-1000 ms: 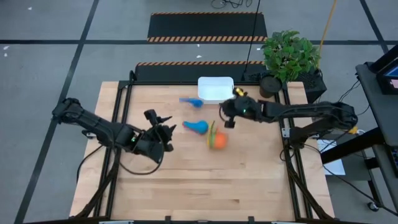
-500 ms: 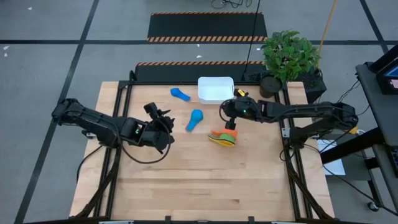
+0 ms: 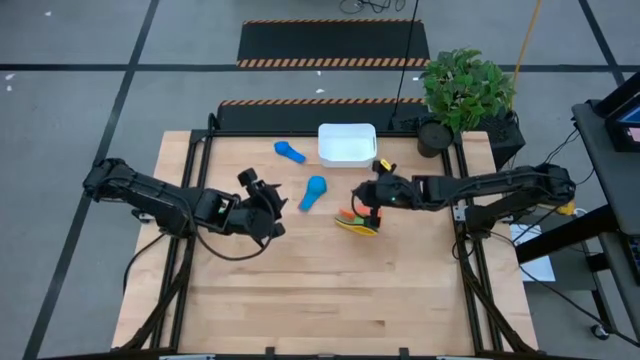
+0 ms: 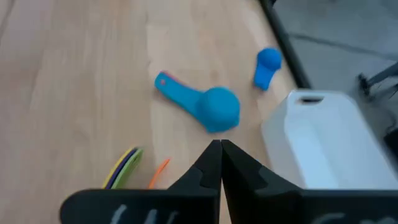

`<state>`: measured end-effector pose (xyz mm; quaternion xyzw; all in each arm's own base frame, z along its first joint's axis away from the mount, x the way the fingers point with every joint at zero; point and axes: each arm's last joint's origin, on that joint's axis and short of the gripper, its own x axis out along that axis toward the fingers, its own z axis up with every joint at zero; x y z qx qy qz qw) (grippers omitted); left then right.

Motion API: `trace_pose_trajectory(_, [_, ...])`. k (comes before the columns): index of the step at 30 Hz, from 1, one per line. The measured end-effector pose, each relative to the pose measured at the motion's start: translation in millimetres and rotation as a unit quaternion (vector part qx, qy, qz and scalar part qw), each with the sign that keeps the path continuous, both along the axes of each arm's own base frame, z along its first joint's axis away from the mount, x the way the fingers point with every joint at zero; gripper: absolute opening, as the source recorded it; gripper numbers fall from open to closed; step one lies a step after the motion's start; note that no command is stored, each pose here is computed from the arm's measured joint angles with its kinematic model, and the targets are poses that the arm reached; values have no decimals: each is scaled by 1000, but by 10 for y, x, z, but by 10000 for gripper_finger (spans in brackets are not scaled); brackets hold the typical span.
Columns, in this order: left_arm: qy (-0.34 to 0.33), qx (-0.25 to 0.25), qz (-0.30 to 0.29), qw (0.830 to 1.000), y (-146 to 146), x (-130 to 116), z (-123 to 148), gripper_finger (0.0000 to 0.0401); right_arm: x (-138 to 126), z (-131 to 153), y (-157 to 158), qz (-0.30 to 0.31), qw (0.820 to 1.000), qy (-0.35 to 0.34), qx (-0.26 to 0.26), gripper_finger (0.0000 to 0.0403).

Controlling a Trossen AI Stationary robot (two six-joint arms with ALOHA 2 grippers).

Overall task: Nest measuring cups in basket
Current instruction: Put the nested measuring cups into the white bin

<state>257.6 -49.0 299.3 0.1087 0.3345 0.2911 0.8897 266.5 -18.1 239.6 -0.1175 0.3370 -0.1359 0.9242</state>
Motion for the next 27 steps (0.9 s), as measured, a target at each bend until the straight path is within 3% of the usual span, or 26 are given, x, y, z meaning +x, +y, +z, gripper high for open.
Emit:
trace_pose_trajectory(9, [-78, -99, -19, 992, -57, 99, -253, 191, -80, -98, 179, -12, 997, 44, 62, 0])
trace_pose_trajectory(17, [-198, -176, -94, 960, -179, 262, -251, 191, -155, -154, 434, 2, 992, 76, 97, 0])
trace_pose_trajectory(22, [-216, -160, -169, 948, -409, 408, -314, 191, -174, -152, 600, 23, 991, 72, 107, 0])
trace_pose_trajectory(27, [-201, -133, -200, 950, -548, 527, -428, 191, -195, -152, 718, 39, 990, 72, 114, 0])
